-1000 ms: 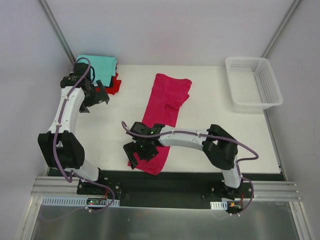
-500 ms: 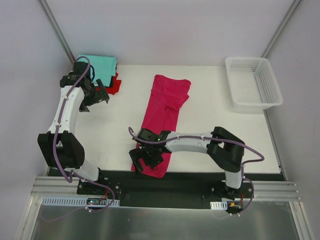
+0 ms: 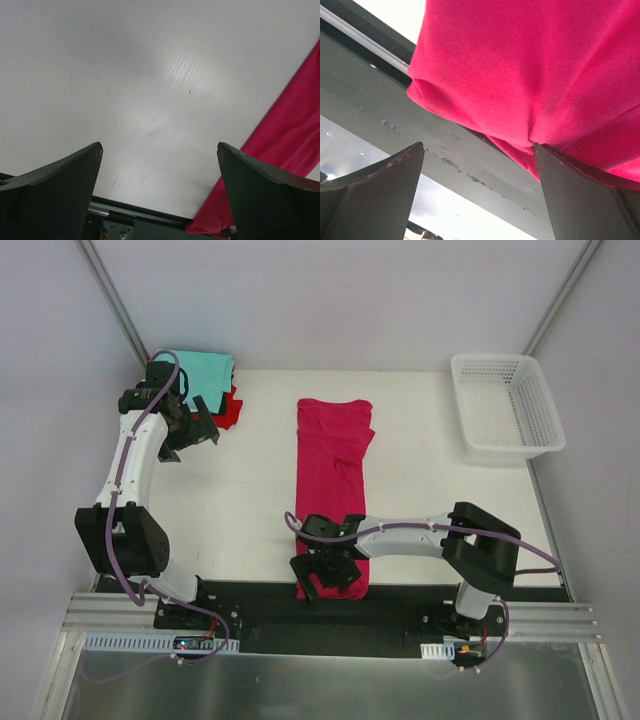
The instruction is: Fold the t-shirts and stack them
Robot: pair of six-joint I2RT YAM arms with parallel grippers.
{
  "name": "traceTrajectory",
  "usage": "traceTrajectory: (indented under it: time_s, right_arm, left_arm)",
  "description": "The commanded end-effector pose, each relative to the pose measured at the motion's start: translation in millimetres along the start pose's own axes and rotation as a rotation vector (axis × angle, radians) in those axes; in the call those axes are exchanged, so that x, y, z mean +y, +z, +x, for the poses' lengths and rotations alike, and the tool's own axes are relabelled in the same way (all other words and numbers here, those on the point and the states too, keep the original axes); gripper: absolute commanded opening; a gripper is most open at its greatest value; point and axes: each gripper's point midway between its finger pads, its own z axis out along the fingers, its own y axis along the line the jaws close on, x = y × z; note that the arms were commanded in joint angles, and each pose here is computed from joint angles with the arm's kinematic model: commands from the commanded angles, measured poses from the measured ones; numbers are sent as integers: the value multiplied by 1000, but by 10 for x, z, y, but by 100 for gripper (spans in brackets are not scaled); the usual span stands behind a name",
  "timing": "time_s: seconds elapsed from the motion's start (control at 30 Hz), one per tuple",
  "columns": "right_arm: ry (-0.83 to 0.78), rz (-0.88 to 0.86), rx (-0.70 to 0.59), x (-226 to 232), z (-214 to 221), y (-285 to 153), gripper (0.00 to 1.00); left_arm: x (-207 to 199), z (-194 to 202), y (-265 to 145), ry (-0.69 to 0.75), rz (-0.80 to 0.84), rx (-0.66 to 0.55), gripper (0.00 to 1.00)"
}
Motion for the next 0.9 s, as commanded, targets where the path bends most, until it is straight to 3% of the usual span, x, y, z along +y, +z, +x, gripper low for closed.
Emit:
traceTrajectory:
  time_s: [0.0,0.2,0.43,0.63,0.87]
  right_arm:
    - [28,50,-34,-159,22,-185,96]
    - [-29,80,-124,-55,-184,-558,96]
    - [-62,157,-292,26,-521,-1317,96]
    - [60,208,-505,-283,-646,-1658,96]
    - [159,226,-770,-676,-446,-2096,96]
  left_arm:
    - [-71,37,-77,45,48,22,99]
    - [-298,109,-202,113,129,20,99]
    - [-1168,431,-677,276,437,62,99]
    - [-1720,962,-483,456,609,281,99]
    - [-2243,1174,-253,451,833,461,99]
